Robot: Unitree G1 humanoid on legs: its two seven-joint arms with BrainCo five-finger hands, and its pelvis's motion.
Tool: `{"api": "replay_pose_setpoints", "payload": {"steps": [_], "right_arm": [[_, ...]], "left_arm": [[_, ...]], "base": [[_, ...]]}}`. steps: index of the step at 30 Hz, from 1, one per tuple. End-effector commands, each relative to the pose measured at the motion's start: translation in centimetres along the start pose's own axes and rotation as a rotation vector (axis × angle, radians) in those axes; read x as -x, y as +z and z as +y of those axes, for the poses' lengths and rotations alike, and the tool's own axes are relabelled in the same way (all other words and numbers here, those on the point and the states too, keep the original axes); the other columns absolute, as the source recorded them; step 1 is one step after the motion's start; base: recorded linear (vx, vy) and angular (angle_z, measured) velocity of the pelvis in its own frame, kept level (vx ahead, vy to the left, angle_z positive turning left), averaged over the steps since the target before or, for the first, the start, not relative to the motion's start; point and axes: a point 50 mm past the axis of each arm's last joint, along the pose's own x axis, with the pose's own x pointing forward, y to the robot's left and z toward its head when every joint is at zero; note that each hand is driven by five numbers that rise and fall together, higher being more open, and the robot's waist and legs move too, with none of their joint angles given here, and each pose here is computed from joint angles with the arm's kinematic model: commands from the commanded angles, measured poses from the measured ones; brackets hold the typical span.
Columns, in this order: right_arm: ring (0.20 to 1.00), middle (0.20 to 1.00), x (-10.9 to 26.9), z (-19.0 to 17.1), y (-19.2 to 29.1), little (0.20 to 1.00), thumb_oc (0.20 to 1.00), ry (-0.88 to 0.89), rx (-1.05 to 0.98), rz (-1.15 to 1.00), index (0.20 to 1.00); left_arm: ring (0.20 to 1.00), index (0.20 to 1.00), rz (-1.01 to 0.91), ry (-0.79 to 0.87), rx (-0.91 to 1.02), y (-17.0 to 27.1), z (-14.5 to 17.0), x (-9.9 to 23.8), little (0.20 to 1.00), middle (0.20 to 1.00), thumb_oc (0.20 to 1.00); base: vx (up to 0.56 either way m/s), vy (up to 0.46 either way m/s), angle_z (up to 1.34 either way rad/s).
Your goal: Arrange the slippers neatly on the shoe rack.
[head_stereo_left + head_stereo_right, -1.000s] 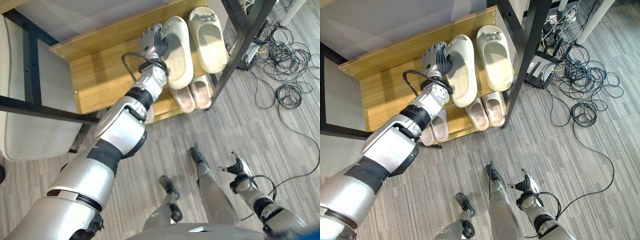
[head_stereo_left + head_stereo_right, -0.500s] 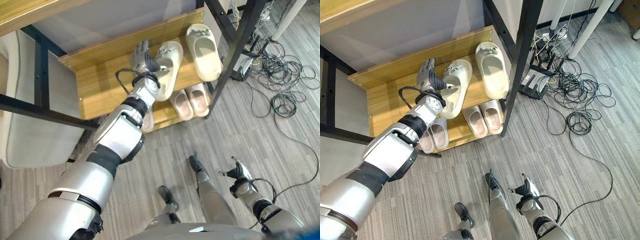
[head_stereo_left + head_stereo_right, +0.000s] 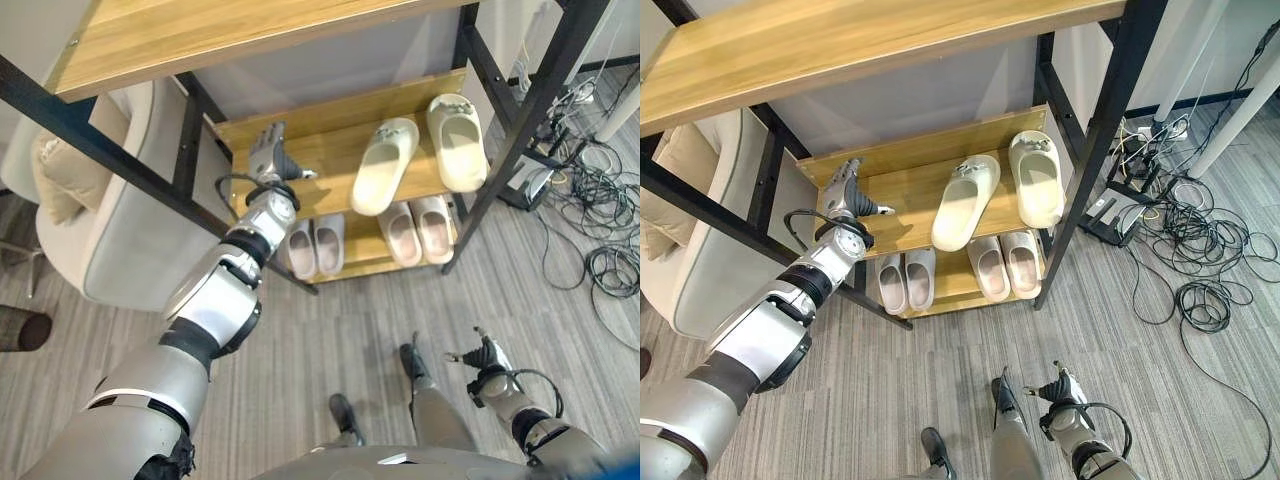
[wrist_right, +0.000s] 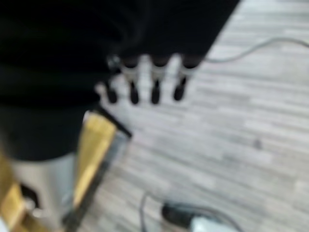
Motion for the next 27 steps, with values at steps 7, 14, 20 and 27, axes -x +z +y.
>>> {"api": "replay_pose_setpoints", "payload": {"steps": [7,14,20,27], "right_arm": [[1.000,1.000,-0.1,-0.4,-0.7,1.000,1.000,-0.025,-0.002,0.055,1.000],[1.000,1.000,-0.4,-0.5,0.2,1.000,1.000,-0.044,-0.002,0.027,1.000],[1.000,1.000,-0.6,-1.0,0.8,1.000,1.000,-0.061,-0.005,0.017,1.000],[1.000,1.000,-0.8,-1.2,1.1,1.000,1.000,-0.066,0.005,0.012,1.000]], "left_arm": [[1.000,1.000,-0.089,0.037,0.004,2.1,0.9,-0.7,1.000,1.000,1.000],[1.000,1.000,-0.070,-0.056,-0.063,1.0,-2.1,0.9,1.000,1.000,1.000],[1.000,1.000,-0.031,-0.097,-0.078,0.2,-3.3,1.7,1.000,1.000,1.000],[1.000,1.000,-0.019,-0.139,-0.036,0.8,-4.8,2.5,1.000,1.000,1.000]], "base": [[-0.01,0.003,0.00],[-0.03,0.005,-0.02],[-0.01,0.008,-0.07],[0.00,0.000,0.00]]}}
